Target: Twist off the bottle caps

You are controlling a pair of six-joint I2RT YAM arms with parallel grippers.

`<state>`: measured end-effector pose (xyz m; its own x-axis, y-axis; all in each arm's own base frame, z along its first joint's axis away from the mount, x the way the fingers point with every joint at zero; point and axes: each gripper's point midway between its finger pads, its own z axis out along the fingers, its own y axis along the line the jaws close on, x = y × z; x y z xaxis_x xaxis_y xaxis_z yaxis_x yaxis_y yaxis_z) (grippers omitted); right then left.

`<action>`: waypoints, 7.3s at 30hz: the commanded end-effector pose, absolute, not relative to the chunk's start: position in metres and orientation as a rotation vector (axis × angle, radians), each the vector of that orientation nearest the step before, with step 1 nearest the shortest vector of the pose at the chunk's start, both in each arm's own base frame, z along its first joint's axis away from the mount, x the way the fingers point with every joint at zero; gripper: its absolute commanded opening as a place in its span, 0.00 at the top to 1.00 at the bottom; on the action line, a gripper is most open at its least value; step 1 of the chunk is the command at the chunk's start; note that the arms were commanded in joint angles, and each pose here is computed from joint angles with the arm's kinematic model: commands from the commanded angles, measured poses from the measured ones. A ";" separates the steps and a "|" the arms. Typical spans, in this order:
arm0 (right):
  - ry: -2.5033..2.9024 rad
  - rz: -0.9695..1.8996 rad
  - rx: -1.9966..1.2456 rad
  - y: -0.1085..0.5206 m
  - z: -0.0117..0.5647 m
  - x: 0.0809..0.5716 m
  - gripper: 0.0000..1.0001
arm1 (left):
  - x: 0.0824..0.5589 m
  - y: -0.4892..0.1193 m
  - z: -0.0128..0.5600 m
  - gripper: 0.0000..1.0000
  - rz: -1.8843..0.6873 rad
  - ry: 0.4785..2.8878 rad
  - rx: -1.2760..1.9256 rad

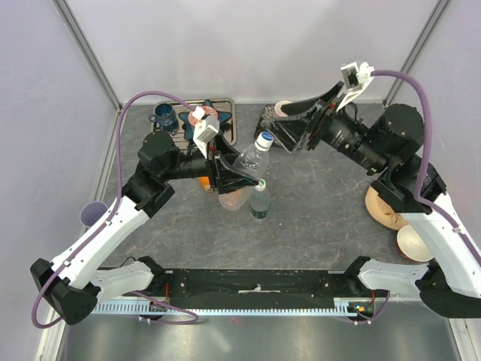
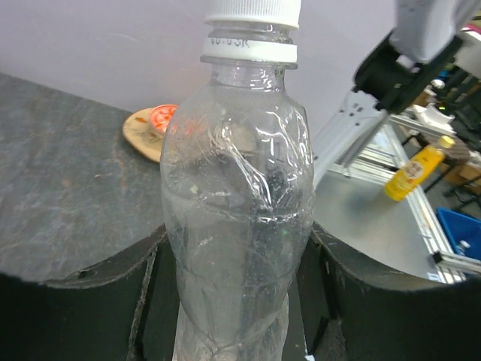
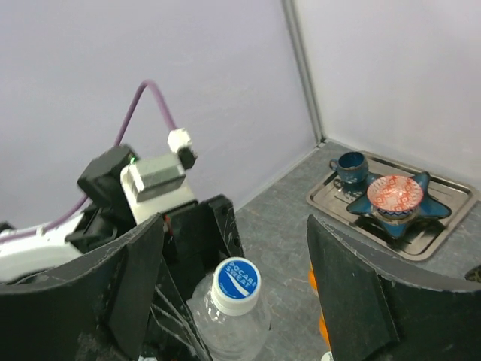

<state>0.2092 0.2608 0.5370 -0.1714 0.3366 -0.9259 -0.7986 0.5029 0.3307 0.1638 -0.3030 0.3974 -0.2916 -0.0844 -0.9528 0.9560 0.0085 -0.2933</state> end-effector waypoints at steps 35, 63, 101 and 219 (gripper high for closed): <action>1.746 1.018 -0.124 0.289 0.477 0.275 0.23 | 0.243 -0.285 0.396 0.64 -0.564 1.417 0.566; 1.782 1.036 -0.209 0.294 0.455 0.264 0.93 | 0.240 -0.281 0.396 0.64 -0.559 1.411 0.568; 0.812 1.553 -1.105 0.259 0.580 0.046 1.00 | 0.134 -0.287 0.428 0.64 -1.840 1.268 1.201; 1.622 1.272 -0.410 0.298 0.448 0.226 0.96 | 0.184 -0.276 0.388 0.51 -1.314 1.417 0.868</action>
<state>0.2263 0.3045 0.4314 -0.4998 0.2596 -0.8263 -0.7306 0.3862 0.5632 0.1862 -0.2809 0.3643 -0.3429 -0.0794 -0.9360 0.9254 0.1429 -0.3511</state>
